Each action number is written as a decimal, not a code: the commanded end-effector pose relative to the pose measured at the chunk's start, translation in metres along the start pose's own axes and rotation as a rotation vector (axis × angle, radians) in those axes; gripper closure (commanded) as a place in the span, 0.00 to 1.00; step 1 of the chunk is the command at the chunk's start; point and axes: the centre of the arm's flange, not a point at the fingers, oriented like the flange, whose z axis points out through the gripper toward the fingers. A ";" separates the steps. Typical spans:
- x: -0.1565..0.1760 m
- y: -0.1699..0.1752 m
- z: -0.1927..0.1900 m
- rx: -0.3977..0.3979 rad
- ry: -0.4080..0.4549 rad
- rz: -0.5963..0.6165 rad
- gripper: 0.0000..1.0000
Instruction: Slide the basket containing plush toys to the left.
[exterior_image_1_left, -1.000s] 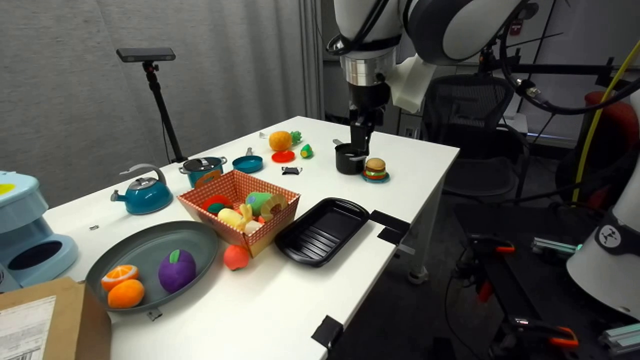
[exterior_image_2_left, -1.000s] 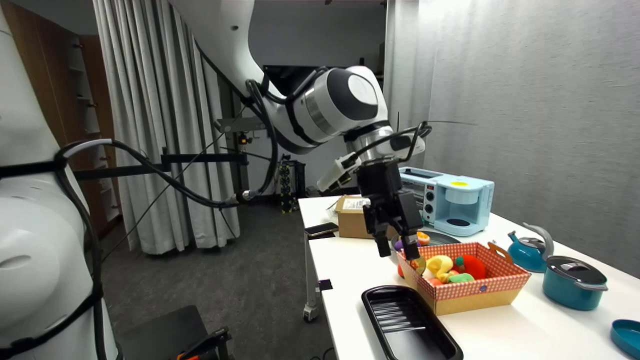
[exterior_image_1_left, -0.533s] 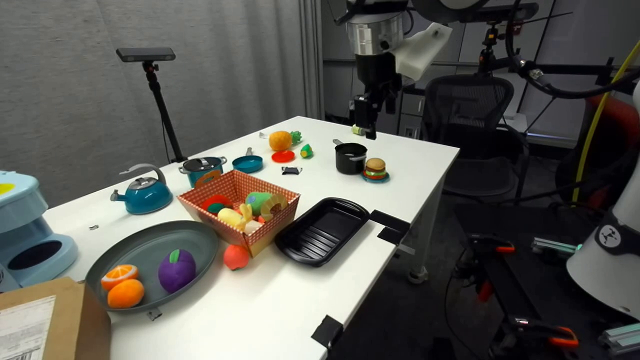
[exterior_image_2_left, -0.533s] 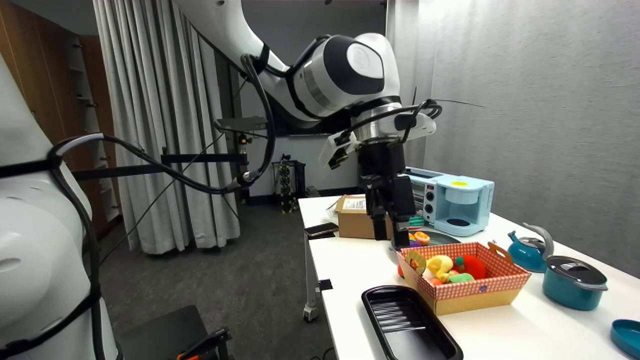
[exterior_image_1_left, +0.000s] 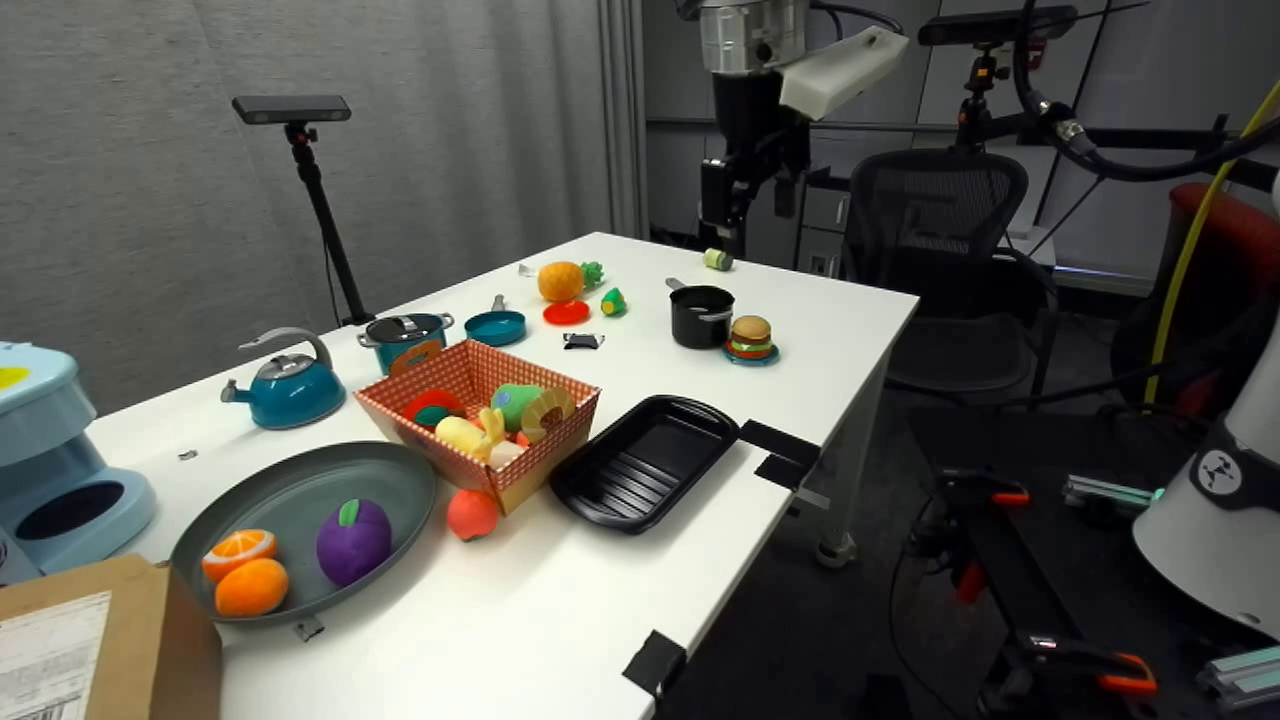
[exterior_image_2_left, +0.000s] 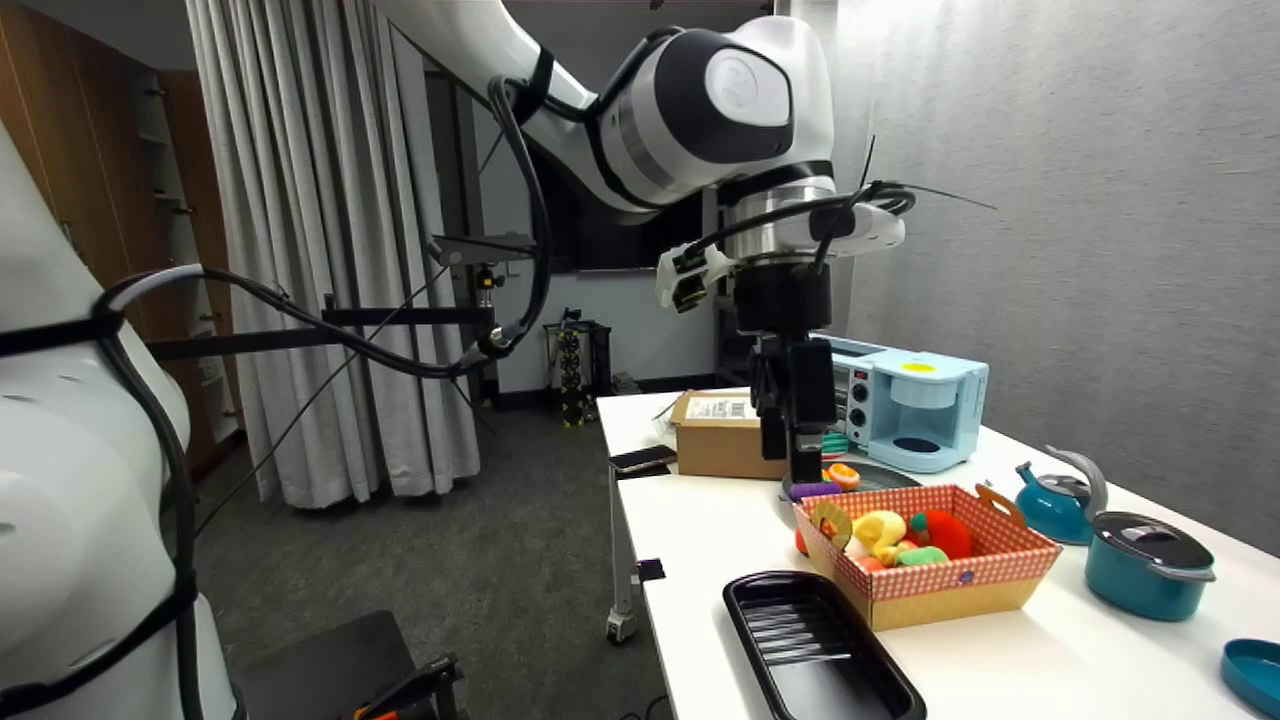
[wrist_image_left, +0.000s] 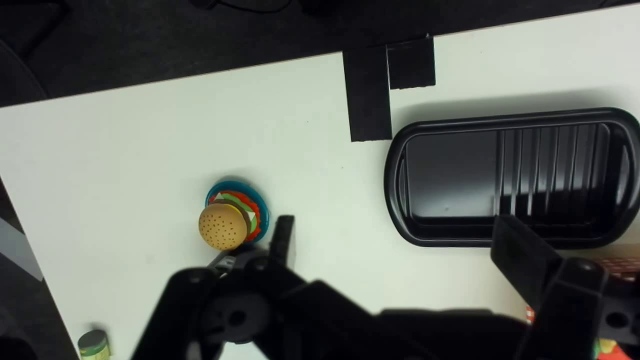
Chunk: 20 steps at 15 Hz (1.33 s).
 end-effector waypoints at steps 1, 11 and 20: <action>-0.002 0.015 -0.008 0.027 -0.037 0.043 0.00; 0.002 0.010 0.002 0.010 -0.032 0.037 0.00; 0.002 0.010 0.002 0.010 -0.032 0.037 0.00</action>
